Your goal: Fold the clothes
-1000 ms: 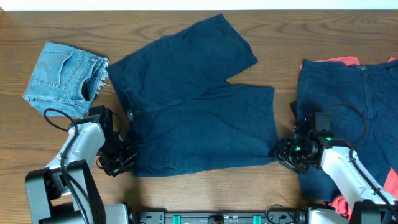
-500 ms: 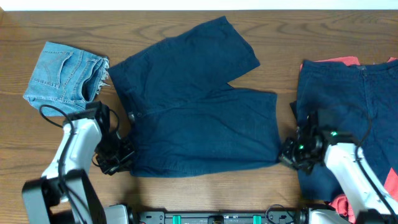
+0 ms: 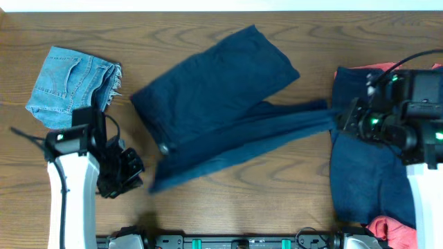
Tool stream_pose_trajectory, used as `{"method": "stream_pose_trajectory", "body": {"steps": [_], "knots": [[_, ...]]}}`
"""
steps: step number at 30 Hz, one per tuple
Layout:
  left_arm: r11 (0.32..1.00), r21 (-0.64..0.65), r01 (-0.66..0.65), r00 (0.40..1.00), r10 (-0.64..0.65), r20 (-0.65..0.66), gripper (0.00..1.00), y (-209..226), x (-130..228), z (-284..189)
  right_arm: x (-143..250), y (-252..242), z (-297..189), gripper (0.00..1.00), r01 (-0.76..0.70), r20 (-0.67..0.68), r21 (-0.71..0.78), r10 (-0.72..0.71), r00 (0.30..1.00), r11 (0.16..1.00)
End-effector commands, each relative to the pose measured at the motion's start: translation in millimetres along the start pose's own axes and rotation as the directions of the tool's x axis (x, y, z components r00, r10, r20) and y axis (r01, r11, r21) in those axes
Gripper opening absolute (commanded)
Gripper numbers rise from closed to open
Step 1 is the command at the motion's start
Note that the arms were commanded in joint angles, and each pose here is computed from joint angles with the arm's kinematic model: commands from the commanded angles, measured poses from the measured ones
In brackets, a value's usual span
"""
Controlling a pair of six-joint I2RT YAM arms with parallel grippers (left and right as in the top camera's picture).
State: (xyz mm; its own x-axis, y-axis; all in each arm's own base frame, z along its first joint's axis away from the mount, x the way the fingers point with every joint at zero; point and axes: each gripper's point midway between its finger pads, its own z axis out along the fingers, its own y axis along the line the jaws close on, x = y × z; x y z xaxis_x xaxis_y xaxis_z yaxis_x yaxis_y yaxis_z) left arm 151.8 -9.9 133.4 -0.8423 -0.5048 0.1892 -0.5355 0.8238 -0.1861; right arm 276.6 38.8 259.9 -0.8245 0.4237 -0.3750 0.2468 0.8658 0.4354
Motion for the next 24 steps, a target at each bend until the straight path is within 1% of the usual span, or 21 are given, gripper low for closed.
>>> {"method": "stream_pose_trajectory", "body": {"steps": [1,7,12,15,18,24], "knots": [[1.0,0.006,-0.016,0.999,0.016,0.039,0.06,2.3,9.0,-10.6,-13.3,-0.9,-13.5,0.01,0.011,0.068,0.027,-0.013,0.998,1.0],[0.999,0.034,-0.022,0.996,0.019,0.093,0.06,-0.6,10.4,-16.6,-30.9,6.8,-1.8,0.01,-0.023,0.098,-0.001,0.023,0.995,1.0],[0.993,0.104,-0.049,0.995,0.039,0.097,0.06,-15.6,8.3,-15.5,-27.6,5.4,23.8,0.01,-0.044,0.008,0.01,0.044,0.999,0.999],[0.986,0.123,-0.115,0.986,0.098,0.136,0.07,-27.9,-0.7,-9.3,-25.9,1.4,33.4,0.01,-0.054,-0.025,0.028,0.055,0.998,0.998],[0.969,0.162,-0.184,0.966,0.149,0.21,0.06,-50.6,-18.7,5.6,-24.5,-0.4,36.9,0.01,-0.059,-0.04,0.036,0.06,0.997,0.998],[0.908,0.214,-0.36,0.893,0.269,0.361,0.06,-100.3,-55.8,56.1,-23.0,-1.2,36.8,0.01,-0.057,-0.046,0.04,0.059,0.997,0.998]]}}
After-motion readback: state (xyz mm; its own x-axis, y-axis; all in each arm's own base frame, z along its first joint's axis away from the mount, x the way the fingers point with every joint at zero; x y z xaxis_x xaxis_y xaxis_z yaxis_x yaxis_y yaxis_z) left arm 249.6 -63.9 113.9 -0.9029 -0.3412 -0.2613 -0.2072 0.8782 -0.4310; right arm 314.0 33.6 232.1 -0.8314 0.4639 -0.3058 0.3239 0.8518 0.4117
